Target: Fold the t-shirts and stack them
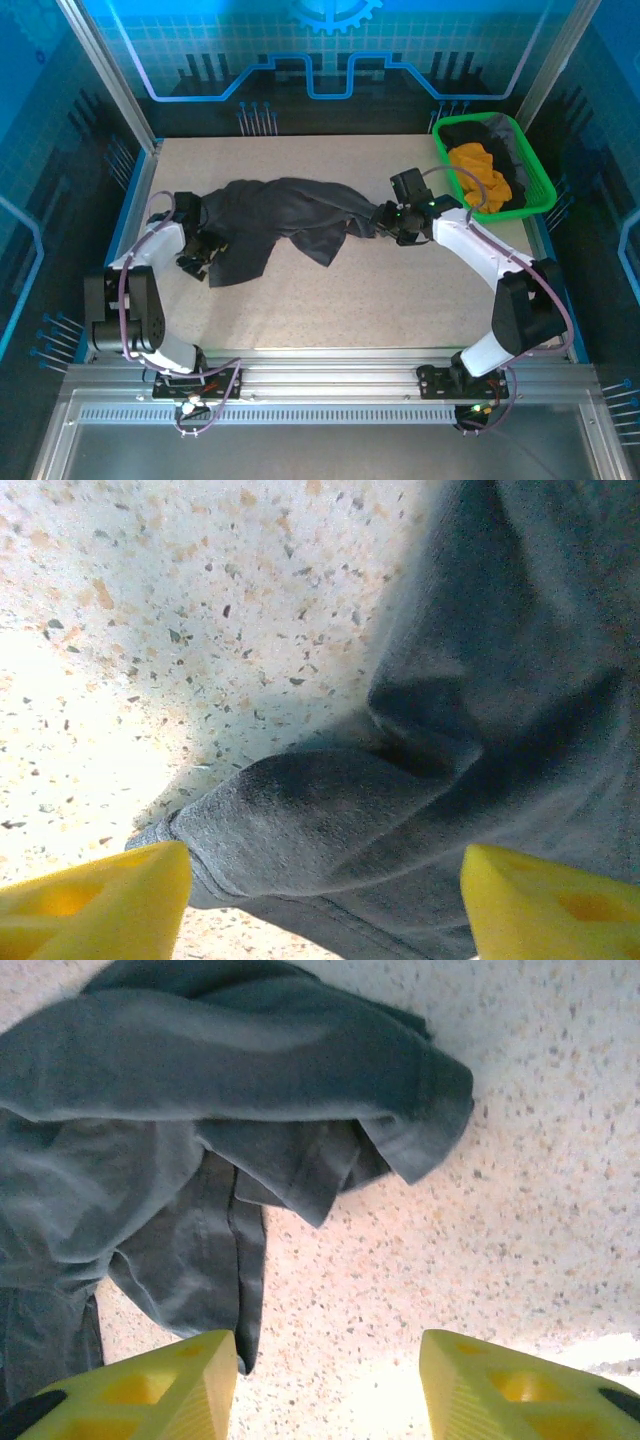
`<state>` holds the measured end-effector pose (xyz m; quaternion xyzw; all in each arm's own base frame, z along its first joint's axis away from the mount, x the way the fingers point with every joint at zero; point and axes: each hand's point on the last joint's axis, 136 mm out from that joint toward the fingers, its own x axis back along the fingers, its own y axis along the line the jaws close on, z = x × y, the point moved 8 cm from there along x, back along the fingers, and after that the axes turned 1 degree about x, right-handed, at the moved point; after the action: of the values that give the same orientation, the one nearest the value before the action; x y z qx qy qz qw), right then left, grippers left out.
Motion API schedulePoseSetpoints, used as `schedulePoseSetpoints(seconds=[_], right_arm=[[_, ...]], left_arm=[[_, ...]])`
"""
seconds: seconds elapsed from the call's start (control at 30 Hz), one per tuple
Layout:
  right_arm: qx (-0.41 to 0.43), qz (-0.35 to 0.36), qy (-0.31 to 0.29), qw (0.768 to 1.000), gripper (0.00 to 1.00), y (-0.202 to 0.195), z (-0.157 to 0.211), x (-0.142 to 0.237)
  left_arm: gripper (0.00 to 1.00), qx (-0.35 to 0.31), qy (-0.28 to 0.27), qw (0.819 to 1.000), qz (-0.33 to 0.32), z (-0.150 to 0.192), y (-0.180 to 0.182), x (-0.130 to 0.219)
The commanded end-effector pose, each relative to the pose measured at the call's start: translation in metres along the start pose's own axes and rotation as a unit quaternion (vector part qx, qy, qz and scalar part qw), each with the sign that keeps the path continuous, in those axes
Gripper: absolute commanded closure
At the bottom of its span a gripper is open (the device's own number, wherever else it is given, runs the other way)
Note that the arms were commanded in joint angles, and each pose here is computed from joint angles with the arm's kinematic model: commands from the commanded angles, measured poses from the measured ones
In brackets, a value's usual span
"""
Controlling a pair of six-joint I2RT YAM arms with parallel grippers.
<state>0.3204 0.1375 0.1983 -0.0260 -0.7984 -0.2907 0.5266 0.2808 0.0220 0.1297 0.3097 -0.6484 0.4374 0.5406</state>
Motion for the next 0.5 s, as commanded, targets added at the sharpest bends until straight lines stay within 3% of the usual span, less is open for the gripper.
schedulePoseSetpoints(seconds=[0.0, 0.27, 0.47], right_arm=[[-0.013, -0.004, 0.025, 1.0, 0.5, 0.001, 0.008, -0.006], [-0.011, 0.009, 0.051, 0.999, 0.53, 0.0, 0.012, -0.018], [-0.006, 0.014, 0.058, 0.998, 0.54, 0.004, 0.008, -0.023]], left_arm=[[0.31, 0.009, 0.029, 1.0, -0.006, 0.006, 0.008, -0.009], [0.44, 0.006, 0.081, 0.996, -0.021, 0.032, 0.017, -0.035], [0.49, -0.009, 0.115, 0.992, -0.041, 0.072, 0.014, -0.051]])
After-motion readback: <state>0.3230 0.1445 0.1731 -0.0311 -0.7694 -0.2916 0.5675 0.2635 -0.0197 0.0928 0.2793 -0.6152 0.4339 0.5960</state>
